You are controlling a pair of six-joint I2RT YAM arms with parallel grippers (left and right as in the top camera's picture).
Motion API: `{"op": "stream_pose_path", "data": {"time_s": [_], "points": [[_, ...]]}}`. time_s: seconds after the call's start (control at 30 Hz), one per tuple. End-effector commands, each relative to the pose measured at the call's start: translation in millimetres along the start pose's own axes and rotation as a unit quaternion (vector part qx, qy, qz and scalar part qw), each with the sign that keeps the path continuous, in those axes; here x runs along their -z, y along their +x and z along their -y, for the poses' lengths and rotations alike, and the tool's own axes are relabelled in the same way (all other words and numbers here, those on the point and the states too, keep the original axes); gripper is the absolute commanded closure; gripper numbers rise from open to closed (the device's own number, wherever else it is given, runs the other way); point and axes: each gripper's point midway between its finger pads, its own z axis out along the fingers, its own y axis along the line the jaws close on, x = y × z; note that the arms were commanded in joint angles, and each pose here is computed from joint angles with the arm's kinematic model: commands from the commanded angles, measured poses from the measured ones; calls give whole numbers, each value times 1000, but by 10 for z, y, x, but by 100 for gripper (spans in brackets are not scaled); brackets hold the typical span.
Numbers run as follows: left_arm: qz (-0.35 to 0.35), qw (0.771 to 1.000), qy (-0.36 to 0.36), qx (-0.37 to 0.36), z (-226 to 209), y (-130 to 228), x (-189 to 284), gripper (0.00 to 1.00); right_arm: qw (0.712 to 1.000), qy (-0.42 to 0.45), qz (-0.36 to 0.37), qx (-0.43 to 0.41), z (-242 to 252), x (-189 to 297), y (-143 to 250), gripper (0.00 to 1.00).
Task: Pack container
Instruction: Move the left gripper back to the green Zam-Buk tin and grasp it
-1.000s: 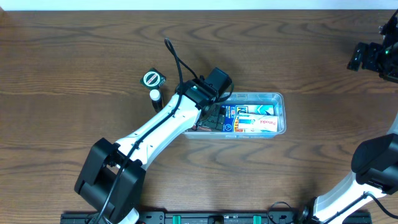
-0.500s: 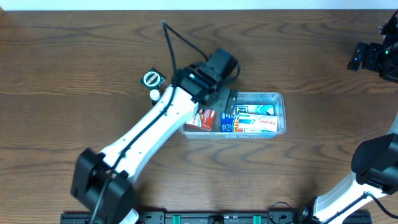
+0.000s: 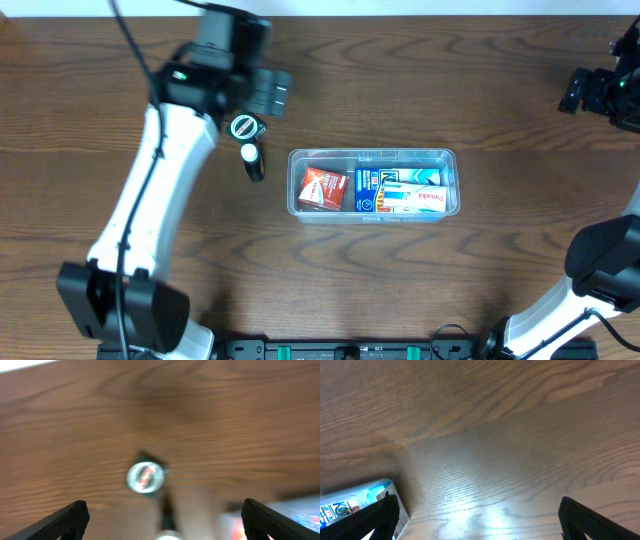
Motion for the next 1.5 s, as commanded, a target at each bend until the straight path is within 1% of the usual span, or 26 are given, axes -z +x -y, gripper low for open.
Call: {"op": "stream_pose_path", "data": {"time_s": [0.0,0.13,0.23,0.37,0.57,0.87,1.03,1.13,1.3,1.47], "points": [[-21,999,24,-43,-191,72,-250,2,1000,2,20,-8,16,138,-29,1],[-42,997,27,-64,-329,156,-553,2,1000,2,20,-8,16,138,-29,1],[-70,993,31,-88,-381,291,-797,2,1000,2,20,-8,15,138,-29,1],[-118,989,37,-80,-473,547,-1151,2,1000,2,20,-8,15,137,-30,1],[-163,982,47,-81,-489,820,-1477,2,1000,2,20,-8,15,138,-29,1],[-196,973,63,-102,-460,1054,-1716,2,1000,2,20,-8,16,138,-30,1],[-195,973,66,-107,-446,1064,-1761,2,1000,2,20,-8,15,138,-29,1],[-192,969,86,-128,-371,1082,-1764,2,1000,2,20,-8,15,137,-30,1],[-199,965,95,-144,-302,1152,-1823,2,1000,2,20,-8,15,138,-30,1],[-215,961,100,-143,-281,1266,-1923,2,1000,2,20,-8,16,138,-29,1]]}}
